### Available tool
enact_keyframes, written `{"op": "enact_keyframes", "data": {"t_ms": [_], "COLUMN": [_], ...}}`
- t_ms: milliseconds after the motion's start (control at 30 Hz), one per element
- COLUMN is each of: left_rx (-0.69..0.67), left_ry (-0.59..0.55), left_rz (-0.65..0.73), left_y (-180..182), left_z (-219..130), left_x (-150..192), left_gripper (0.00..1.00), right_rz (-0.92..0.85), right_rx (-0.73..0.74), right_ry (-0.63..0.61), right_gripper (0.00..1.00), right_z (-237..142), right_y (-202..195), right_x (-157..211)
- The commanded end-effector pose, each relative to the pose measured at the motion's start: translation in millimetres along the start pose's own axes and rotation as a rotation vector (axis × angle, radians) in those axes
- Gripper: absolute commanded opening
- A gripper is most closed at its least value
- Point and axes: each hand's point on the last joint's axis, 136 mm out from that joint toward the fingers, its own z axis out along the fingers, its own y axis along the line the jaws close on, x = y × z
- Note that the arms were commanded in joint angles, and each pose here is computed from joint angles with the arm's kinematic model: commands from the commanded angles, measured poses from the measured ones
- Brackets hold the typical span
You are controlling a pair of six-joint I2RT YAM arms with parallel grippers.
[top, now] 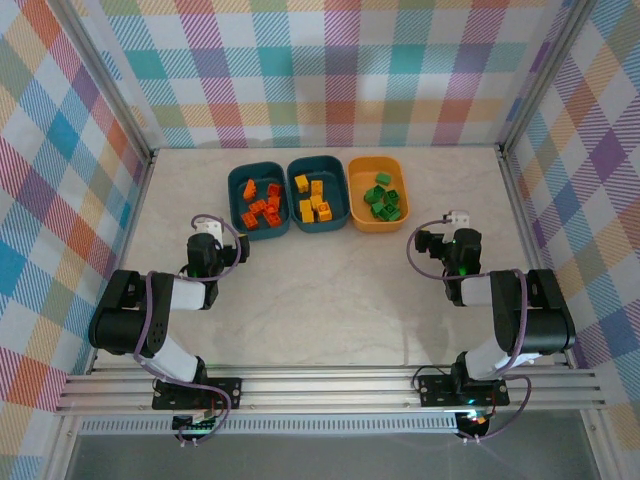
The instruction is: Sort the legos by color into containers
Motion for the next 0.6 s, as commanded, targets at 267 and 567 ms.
{"op": "enact_keyframes", "data": {"t_ms": [267,567], "left_rx": [0.013,0.017], "left_ry": [-0.026,-0.023], "left_rz": [0.011,0.005], "left_y": [-0.9,-0.5], "left_z": [1.8,1.9], "left_x": [-11.4,-10.8], "left_gripper": [1.0,1.0], "right_rz": [0.011,0.011], "right_rx": [-0.012,-0.012], "right_ry": [-0.023,-0.024], "right_gripper": [1.0,1.0], "right_z": [-1.5,-1.6], "right_y": [1.4,1.4], "right_x": [-7.4,-7.4]}}
